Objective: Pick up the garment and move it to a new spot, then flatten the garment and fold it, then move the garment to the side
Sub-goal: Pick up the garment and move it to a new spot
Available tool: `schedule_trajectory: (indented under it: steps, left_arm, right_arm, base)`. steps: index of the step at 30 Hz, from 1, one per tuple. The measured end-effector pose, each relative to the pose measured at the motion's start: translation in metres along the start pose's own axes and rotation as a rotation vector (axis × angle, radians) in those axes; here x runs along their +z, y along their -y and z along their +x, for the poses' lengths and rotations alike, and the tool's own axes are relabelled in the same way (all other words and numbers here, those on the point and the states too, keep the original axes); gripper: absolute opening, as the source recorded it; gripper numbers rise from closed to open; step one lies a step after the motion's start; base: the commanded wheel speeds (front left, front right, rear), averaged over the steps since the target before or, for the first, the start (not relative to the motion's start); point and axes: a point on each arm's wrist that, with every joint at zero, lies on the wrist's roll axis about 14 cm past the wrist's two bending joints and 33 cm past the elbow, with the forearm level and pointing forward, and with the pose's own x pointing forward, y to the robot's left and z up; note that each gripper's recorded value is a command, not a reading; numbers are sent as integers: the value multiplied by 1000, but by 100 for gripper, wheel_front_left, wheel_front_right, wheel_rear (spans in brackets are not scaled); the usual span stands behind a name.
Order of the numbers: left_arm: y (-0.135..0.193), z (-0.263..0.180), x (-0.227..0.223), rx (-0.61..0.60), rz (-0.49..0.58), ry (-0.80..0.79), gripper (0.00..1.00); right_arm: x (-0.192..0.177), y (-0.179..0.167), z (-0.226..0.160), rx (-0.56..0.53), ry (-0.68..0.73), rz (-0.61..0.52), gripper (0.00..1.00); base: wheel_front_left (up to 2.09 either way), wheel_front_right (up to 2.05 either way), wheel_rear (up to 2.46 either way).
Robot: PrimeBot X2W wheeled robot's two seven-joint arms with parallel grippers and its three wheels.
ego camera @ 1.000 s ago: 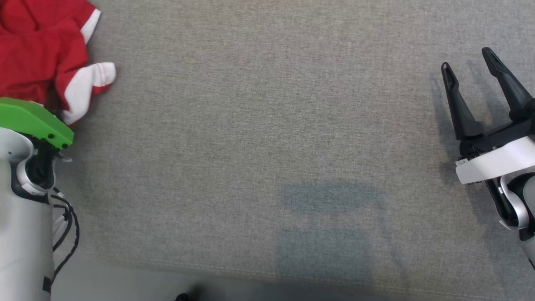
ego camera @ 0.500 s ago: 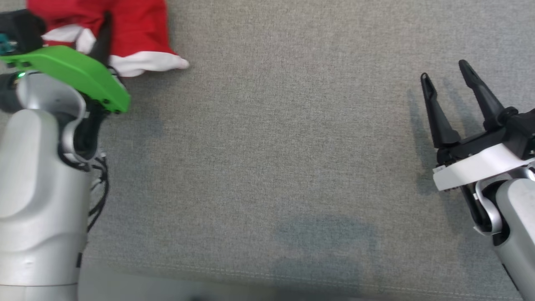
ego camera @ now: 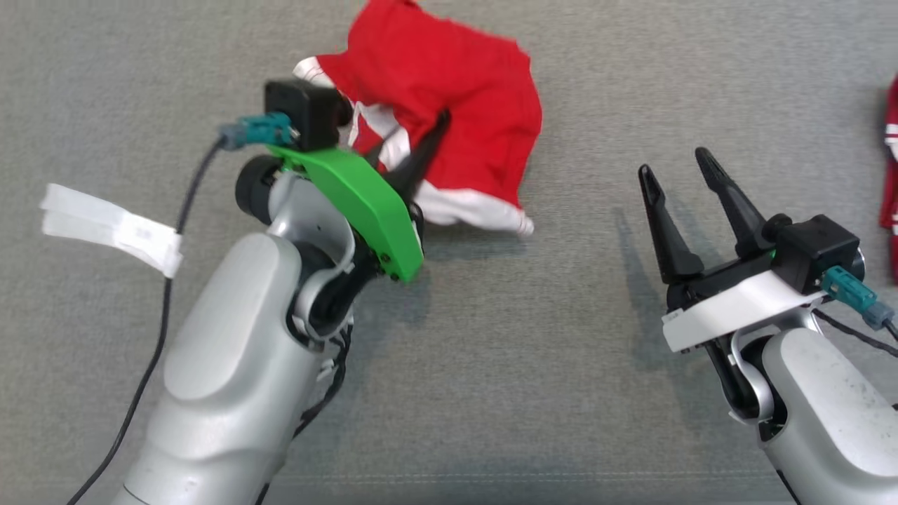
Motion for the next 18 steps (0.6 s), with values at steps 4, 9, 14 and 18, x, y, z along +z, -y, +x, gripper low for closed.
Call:
schedule_trajectory:
  steps: [4,9,14,18]
  left_arm:
    - [25,2,-36,-70,25,-118,0]
    - [56,5,-73,-151,52,-232,0]
    - [87,10,-91,-217,72,-278,0]
    - [94,18,-98,-209,86,-292,0]
  right_arm:
    - [6,11,-17,-53,3,-7,100]
    - [0,20,-47,-116,-25,-3,100]
    - [-17,-4,-74,-69,-90,28,100]
    - [-29,-34,-89,34,-142,38,100]
  base:
    - [0,0,0]
    - [0,0,0]
    - [0,0,0]
    - [0,0,0]
